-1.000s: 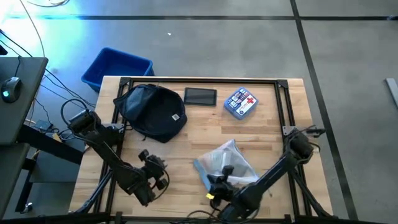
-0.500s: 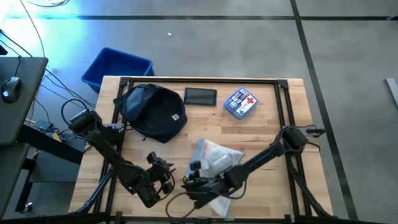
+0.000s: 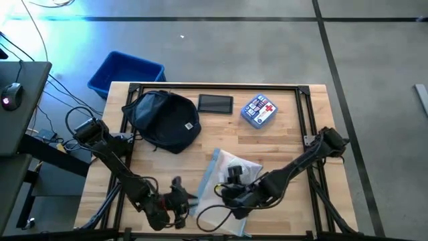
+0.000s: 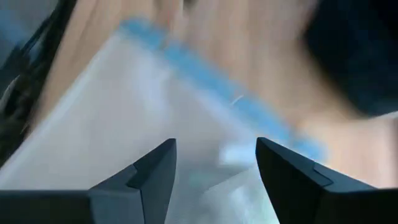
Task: Unpack backpack
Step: Open the zip big
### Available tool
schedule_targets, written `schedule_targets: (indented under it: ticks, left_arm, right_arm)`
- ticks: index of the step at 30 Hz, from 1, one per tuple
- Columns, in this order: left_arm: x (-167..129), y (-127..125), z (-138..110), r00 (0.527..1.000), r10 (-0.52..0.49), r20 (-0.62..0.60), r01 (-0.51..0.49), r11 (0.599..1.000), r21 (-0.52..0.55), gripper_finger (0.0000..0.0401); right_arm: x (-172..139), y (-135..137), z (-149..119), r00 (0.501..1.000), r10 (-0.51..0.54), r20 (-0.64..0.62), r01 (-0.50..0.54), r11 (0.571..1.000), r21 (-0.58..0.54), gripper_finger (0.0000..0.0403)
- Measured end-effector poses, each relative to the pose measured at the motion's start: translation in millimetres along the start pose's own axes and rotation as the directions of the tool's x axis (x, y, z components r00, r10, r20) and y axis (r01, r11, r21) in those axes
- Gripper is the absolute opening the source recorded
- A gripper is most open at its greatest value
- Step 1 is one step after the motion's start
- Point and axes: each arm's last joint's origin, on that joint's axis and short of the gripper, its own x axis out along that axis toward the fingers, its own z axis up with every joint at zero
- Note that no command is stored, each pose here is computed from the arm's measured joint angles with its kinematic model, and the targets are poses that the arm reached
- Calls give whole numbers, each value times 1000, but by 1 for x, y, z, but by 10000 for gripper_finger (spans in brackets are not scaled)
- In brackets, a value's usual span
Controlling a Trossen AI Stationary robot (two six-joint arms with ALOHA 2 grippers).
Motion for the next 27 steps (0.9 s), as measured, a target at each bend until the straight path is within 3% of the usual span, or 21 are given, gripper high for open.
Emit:
schedule_targets:
  ticks: [5, 7, 9, 13, 16, 19, 21, 23, 27]
  left_arm:
    - [21, -11, -4, 983, -182, -6, 182, 983, -15, 80]
    - [36, -8, -14, 974, -216, -70, 215, 976, -16, 80]
    - [52, -3, -26, 967, -217, -135, 215, 976, -30, 80]
    - [78, 20, -46, 956, -106, -274, 110, 994, 1, 80]
    - [83, 50, -56, 903, 107, -416, -106, 994, 24, 77]
    - [75, 75, -55, 819, 321, -475, -359, 933, 12, 67]
    - [69, 84, -53, 787, 400, -469, -441, 897, 24, 56]
    - [64, 83, -50, 790, 412, -453, -444, 895, 41, 45]
    - [51, 61, -40, 845, 321, -427, -317, 945, 83, 29]
  right_arm:
    - [44, 11, -35, 963, 259, -68, -257, 966, 36, 188]
    - [56, 11, -49, 961, 267, -75, -261, 962, 78, 182]
    - [68, 7, -60, 978, 199, -66, -189, 973, 130, 176]
    - [83, -9, -72, 1000, -8, -5, 9, 960, 280, 168]
    - [87, -16, -75, 999, -47, -6, 46, 932, 359, 165]
    - [86, -13, -73, 999, -50, 21, 39, 936, 351, 165]
    - [82, -6, -72, 997, -63, 38, 48, 946, 320, 165]
    - [77, 0, -68, 992, -102, 67, 80, 957, 279, 165]
    - [63, 16, -58, 969, -188, 158, 163, 974, 156, 165]
